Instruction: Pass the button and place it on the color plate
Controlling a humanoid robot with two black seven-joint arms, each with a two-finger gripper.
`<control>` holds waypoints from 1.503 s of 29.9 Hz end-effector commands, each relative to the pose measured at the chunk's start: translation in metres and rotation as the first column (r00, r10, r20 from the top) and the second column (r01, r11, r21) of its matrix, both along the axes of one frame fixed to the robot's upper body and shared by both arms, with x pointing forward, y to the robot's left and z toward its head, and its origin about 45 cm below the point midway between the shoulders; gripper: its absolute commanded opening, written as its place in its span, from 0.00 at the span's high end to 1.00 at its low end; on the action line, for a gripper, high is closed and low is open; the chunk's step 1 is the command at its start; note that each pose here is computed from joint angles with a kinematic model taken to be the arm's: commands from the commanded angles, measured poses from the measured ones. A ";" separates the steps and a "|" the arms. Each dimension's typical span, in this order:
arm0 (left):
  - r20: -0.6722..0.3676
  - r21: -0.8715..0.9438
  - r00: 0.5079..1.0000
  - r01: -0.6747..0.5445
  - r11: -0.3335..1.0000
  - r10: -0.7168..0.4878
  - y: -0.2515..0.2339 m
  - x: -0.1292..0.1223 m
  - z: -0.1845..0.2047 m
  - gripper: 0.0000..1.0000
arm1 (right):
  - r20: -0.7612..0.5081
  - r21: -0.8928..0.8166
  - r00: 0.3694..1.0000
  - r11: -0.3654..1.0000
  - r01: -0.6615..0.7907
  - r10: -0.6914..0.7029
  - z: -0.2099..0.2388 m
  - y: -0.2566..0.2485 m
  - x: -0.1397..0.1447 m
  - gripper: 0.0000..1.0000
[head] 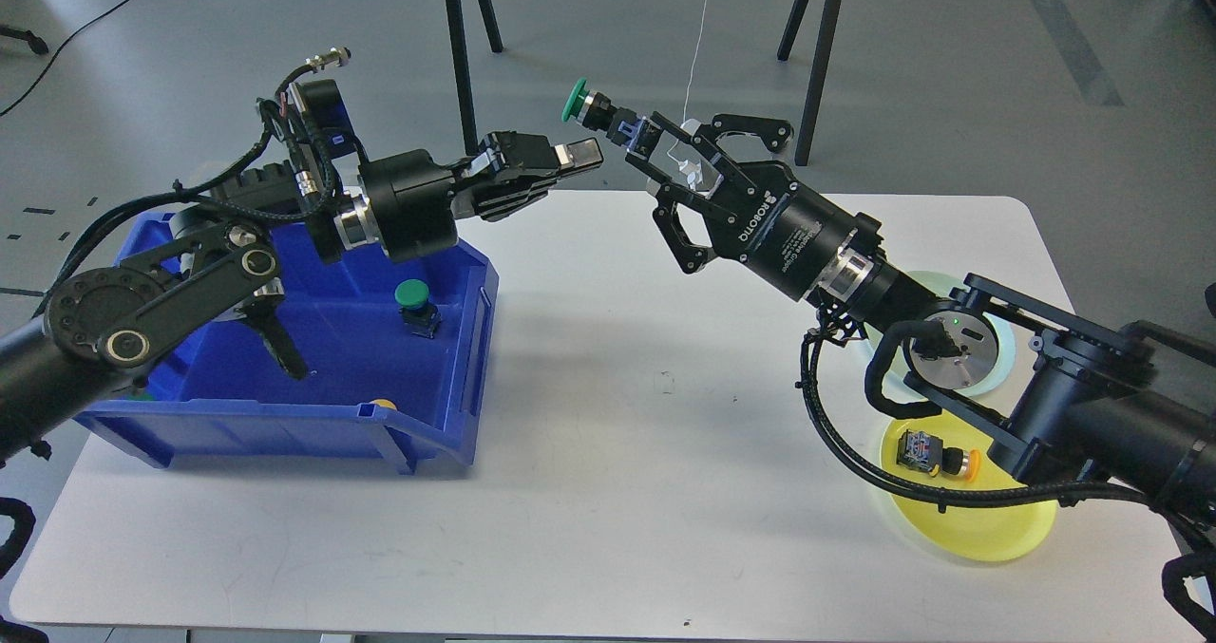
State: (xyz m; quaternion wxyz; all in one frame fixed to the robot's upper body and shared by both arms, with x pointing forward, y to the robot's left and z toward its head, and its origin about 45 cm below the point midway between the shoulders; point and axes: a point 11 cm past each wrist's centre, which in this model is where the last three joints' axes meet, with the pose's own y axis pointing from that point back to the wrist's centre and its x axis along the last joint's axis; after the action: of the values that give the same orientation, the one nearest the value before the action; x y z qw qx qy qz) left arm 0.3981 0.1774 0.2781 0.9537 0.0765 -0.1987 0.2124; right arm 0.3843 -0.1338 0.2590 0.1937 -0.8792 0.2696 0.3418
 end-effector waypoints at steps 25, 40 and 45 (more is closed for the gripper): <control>-0.073 -0.052 0.981 -0.186 0.981 0.182 0.074 0.011 0.009 0.14 | -0.334 -0.092 0.663 0.724 0.684 -0.670 -0.070 -0.215 -0.047 0.97; -0.098 -0.043 0.977 -0.193 0.980 0.188 0.080 0.003 -0.001 0.14 | -0.532 -0.458 0.235 0.510 0.729 -0.813 -0.138 -0.237 -0.072 0.56; -0.118 -0.069 0.969 -0.227 0.972 0.218 0.089 0.007 0.001 0.12 | -0.544 -0.427 0.257 0.527 0.735 -0.799 -0.135 -0.229 -0.068 0.00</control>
State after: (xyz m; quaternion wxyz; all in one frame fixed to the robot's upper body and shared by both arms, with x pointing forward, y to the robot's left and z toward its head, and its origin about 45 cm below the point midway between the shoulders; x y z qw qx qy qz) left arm 0.4023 0.2595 0.2769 0.9383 0.0785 -0.1375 0.3074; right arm 0.3141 -0.3663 0.1213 0.1749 -0.4409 0.7309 0.4908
